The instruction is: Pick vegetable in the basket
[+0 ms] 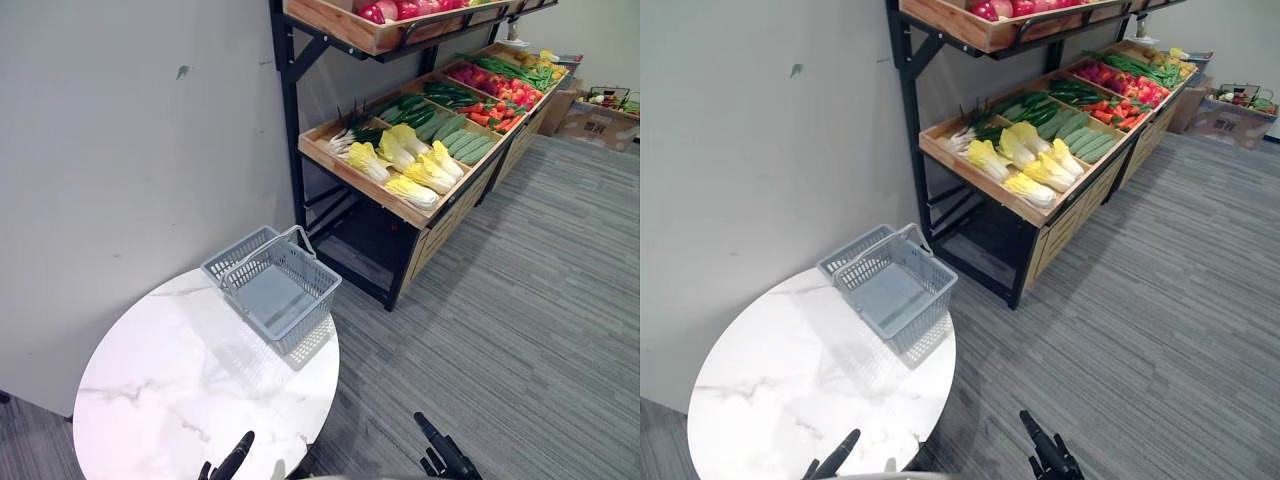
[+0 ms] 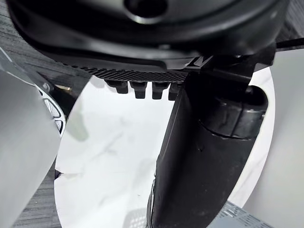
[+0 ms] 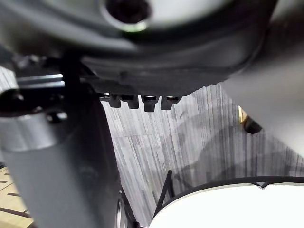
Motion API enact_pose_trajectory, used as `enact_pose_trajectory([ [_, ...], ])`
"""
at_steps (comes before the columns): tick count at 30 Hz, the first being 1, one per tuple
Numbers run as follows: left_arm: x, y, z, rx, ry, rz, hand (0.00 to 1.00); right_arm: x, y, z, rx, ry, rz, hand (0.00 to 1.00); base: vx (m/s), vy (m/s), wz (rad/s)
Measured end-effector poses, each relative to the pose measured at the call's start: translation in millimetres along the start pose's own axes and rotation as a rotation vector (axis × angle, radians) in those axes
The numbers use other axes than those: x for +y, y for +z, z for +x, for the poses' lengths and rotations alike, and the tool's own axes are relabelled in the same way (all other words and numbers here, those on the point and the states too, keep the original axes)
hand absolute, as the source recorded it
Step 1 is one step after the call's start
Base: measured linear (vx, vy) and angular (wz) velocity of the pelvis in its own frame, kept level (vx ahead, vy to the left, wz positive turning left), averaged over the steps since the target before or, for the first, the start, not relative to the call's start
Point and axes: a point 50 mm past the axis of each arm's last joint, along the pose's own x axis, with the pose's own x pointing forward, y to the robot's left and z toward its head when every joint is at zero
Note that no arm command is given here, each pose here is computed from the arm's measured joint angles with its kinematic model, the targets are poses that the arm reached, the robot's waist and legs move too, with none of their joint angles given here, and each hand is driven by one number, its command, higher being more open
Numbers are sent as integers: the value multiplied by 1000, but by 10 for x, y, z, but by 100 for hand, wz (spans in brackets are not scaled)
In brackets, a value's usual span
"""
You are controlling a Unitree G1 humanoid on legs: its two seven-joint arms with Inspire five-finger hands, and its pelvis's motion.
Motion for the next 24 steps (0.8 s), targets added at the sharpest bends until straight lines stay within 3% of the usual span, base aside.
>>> enact_pose_trajectory([
  [7,130,26,-12,-4,36,15,100,-11,-3,-15,-11,17,-1,100,45,52,67],
  [12,113,-1,-26,-27,49,-86,100,20,-15,-13,-20,28,5,100,12,-82,114],
  [16,74,239,36,-113,22,-125,100,142,-169,-8,6,66,16,100,72,-180,136],
  [20,25,106,6,-93,30,-167,100,60,-109,-21,-3,43,5,100,120,-150,105],
  [24,73,76,-9,-83,65,-208,100,237,-77,58,5,98,-33,100,140,-110,57],
])
